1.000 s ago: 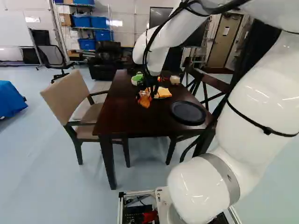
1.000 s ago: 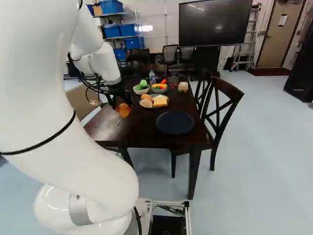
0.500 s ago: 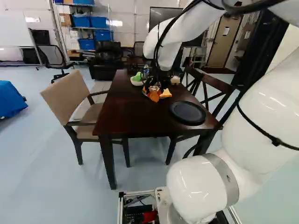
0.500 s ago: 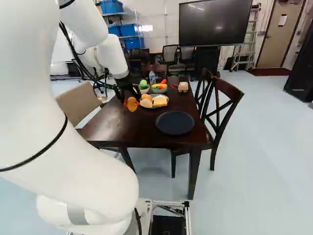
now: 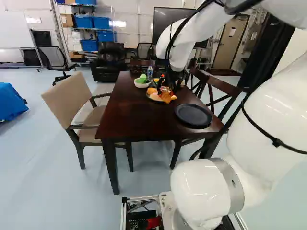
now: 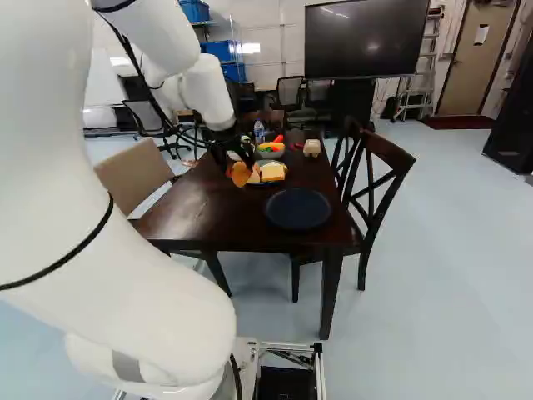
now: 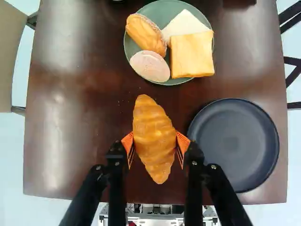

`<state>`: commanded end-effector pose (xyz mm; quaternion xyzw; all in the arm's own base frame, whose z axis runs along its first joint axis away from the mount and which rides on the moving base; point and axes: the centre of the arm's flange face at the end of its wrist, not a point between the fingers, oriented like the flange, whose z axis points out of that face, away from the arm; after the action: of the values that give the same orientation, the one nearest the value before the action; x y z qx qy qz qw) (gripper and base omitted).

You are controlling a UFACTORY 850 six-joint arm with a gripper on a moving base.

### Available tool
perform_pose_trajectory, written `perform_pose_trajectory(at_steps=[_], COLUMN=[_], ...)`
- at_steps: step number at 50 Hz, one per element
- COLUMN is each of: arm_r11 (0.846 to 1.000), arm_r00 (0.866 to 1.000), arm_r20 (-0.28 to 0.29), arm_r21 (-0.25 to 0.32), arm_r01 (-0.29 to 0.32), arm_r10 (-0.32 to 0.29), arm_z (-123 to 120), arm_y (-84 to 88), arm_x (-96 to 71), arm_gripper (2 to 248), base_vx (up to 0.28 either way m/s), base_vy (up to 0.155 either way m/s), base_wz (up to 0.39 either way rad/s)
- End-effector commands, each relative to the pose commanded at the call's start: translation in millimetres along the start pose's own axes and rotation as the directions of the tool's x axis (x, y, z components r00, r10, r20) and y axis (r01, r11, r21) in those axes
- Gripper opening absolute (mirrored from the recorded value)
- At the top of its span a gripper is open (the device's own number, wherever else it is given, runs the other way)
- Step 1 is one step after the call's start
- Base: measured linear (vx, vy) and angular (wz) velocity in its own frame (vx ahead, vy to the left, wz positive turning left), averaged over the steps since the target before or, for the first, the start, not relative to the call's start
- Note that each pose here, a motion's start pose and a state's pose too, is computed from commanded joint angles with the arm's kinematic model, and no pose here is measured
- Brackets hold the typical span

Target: Move the croissant to the empty plate

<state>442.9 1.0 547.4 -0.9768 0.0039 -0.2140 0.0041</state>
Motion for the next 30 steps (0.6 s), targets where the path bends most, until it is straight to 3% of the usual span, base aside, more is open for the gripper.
perform_pose_trajectory(at_steps=[30], arm_r11=[0.993], arm_r00=[0.994], arm_r20=[-0.003], arm_r21=[-0.049], arm_r01=[-0.108], arm_r10=[0.108], arm_z=[2], arm_y=[53.4], arm_x=[5.1], arm_gripper=[129], base_vx=[0.0], base_vy=[0.0], base_wz=[0.0])
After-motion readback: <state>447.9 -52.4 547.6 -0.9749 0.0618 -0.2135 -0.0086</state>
